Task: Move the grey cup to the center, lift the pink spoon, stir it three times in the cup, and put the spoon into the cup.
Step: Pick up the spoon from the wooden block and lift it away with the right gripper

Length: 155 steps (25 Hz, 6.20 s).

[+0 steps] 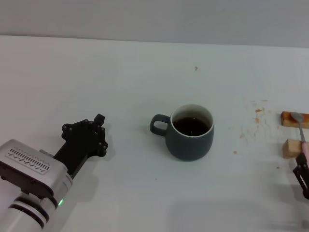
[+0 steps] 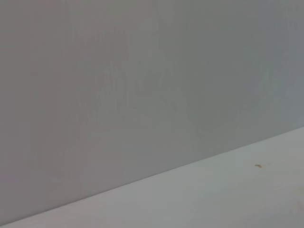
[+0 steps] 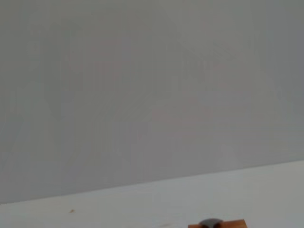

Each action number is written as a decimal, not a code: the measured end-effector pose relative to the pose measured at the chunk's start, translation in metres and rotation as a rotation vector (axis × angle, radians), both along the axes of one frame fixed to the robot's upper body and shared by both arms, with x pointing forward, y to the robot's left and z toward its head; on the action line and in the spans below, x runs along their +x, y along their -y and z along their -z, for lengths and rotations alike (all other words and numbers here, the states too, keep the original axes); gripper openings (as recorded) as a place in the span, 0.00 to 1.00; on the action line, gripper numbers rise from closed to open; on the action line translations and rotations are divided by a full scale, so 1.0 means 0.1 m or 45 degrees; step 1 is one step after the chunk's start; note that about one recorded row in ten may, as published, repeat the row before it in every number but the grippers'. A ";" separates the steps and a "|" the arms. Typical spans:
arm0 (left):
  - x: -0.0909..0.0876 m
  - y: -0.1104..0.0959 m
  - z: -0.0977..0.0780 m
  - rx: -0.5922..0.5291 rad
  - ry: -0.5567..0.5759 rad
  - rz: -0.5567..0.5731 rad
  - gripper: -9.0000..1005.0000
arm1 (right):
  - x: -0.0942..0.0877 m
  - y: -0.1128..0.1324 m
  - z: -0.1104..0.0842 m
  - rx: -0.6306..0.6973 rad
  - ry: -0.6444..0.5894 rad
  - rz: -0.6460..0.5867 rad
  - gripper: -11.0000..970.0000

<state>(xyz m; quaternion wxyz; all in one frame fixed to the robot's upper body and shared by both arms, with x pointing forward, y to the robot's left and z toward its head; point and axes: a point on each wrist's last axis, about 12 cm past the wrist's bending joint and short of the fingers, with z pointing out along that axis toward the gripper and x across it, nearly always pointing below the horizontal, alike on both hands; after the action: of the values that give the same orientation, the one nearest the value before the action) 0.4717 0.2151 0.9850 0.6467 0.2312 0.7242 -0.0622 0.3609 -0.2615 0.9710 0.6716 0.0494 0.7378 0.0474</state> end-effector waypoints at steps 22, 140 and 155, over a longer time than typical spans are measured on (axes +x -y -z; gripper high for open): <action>0.00 0.00 0.00 -0.004 -0.002 0.002 0.01 | 0.02 0.02 0.02 -0.001 -0.027 0.001 0.80; -0.05 -0.01 0.04 0.020 -0.027 0.014 0.01 | 0.07 -0.09 -0.29 -0.372 0.230 0.082 0.10; -0.03 0.00 0.05 0.025 -0.043 0.018 0.01 | 0.16 -0.07 -0.52 -0.463 0.453 0.114 0.08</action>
<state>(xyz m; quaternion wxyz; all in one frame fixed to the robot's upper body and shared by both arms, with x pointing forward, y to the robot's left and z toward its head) 0.4683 0.2150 0.9796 0.6316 0.2415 0.7339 -0.0638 0.3769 -0.2543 1.0228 0.7900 -0.0488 0.6015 -0.1079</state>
